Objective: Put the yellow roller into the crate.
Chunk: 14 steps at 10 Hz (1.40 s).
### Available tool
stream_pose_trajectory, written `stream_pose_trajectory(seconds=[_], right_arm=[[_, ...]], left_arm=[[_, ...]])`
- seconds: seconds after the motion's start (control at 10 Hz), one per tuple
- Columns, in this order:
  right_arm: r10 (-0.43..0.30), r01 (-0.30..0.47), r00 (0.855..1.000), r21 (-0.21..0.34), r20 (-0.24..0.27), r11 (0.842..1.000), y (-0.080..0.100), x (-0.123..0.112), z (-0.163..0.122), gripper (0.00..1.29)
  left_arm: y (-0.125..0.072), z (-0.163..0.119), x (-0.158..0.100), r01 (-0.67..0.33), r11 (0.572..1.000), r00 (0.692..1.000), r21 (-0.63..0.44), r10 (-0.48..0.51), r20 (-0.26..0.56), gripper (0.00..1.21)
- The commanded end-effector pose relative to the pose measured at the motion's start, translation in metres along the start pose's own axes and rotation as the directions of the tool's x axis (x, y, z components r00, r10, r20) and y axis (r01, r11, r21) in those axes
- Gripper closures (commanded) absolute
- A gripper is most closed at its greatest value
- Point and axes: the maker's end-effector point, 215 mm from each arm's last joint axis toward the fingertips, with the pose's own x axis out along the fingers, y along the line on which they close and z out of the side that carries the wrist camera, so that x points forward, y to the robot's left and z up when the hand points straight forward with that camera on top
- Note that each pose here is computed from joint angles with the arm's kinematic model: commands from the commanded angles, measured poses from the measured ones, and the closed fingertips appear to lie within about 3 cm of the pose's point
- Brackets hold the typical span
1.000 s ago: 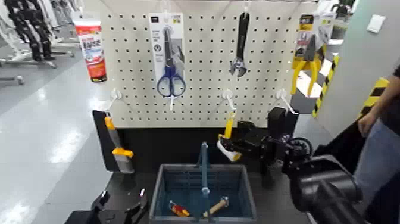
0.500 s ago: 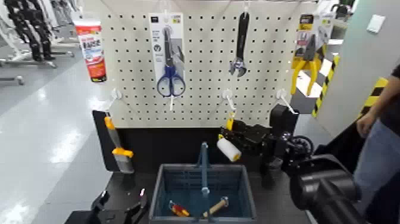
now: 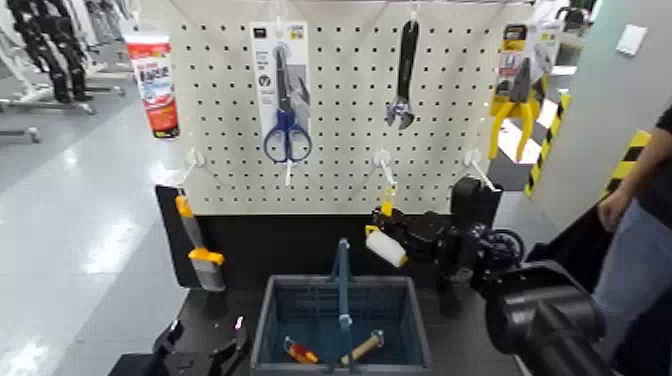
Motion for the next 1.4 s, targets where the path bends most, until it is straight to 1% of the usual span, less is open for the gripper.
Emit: stream_pose_trajectory(seconds=[0.1,0.3,0.4,0.7,0.8,1.0,1.4], right_arm=[[-0.001,0.001,1.000,0.000,0.013,1.000,-0.001,-0.002,0.004,1.24],[-0.003,0.003,1.000,-0.001,0.026,1.000,-0.001,-0.004,0.010,1.24],[0.000,0.000,0.999,0.003,0.032,1.000,0.002,-0.005,0.012,1.24],[0.023,-0.023,0.999,0.010,0.047,1.000,0.014,-0.007,0.020,1.24],[0.029,-0.030,0.998,0.021,0.053,0.999,0.019,-0.008,0.020,1.24],[0.034,-0.036,0.998,0.027,0.057,0.999,0.024,-0.013,0.022,1.24],[0.028,-0.032,0.996,0.038,0.089,0.999,0.034,-0.028,0.032,1.24]], left_arm=[[0.001,0.000,0.000,-0.001,1.000,1.000,0.000,0.001,0.000,0.11],[0.001,-0.001,-0.001,-0.002,1.000,1.000,0.000,0.002,-0.001,0.11],[0.001,-0.001,-0.001,-0.002,1.000,1.000,0.000,0.002,-0.001,0.11],[0.001,-0.001,-0.001,-0.002,1.000,1.000,0.000,0.002,-0.001,0.11],[0.001,-0.001,-0.001,-0.002,1.000,1.000,0.000,0.002,-0.001,0.11],[0.000,-0.002,-0.001,-0.001,1.000,1.000,0.000,0.001,-0.003,0.11],[0.000,-0.003,0.001,0.001,1.000,1.000,0.001,-0.001,-0.006,0.11]])
